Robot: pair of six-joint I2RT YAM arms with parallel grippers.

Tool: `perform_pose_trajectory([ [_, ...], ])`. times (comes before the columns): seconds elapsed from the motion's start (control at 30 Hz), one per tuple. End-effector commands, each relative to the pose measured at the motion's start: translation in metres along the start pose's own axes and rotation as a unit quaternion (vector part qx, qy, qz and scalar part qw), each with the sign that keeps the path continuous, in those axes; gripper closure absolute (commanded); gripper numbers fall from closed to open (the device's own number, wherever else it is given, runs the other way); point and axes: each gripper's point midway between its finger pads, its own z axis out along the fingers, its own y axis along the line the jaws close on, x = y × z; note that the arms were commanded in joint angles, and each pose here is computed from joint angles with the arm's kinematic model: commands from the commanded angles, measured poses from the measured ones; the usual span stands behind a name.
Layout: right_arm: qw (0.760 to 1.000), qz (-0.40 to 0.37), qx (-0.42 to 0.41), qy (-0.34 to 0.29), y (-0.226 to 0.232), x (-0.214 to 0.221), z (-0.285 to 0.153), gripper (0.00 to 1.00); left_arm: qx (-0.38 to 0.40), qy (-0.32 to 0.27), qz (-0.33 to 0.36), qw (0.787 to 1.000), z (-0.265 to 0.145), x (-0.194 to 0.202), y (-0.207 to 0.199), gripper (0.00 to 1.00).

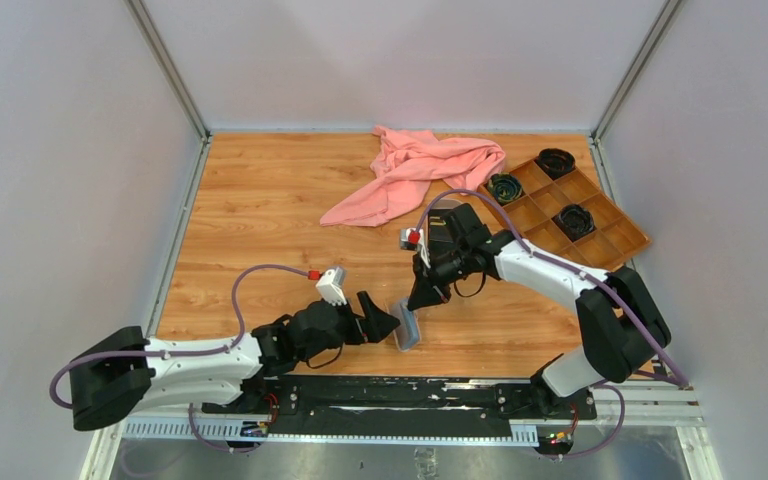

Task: Put the credit cards into the card holder
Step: Open the card holder at the center of the board.

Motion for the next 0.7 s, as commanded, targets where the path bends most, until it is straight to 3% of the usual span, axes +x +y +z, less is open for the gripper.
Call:
perform_pose_trajectory([
  [0.0,1.0,-0.01,-0.006,-0.021,0.005,-0.01,-0.007,1.0,0.008,-0.03,0.001,1.0,-0.006,-0.009,0.002,0.0],
  [0.1,1.0,-0.008,0.0,-0.019,0.002,-0.009,-0.008,1.0,0.002,-0.037,-0.004,0.999,-0.007,-0.011,0.008,0.01],
  [0.2,1.0,-0.006,0.006,-0.019,0.0,-0.009,-0.009,1.0,-0.015,-0.035,-0.004,0.999,-0.006,-0.009,0.016,0.1],
  [0.37,1.0,-0.011,0.003,-0.028,0.002,-0.012,-0.013,1.0,-0.061,-0.032,0.021,0.997,-0.007,-0.011,0.03,0.16],
  [0.67,0.999,-0.017,-0.012,-0.039,0.008,-0.014,-0.014,1.0,-0.126,-0.059,0.069,0.988,-0.033,-0.042,0.036,0.23],
])
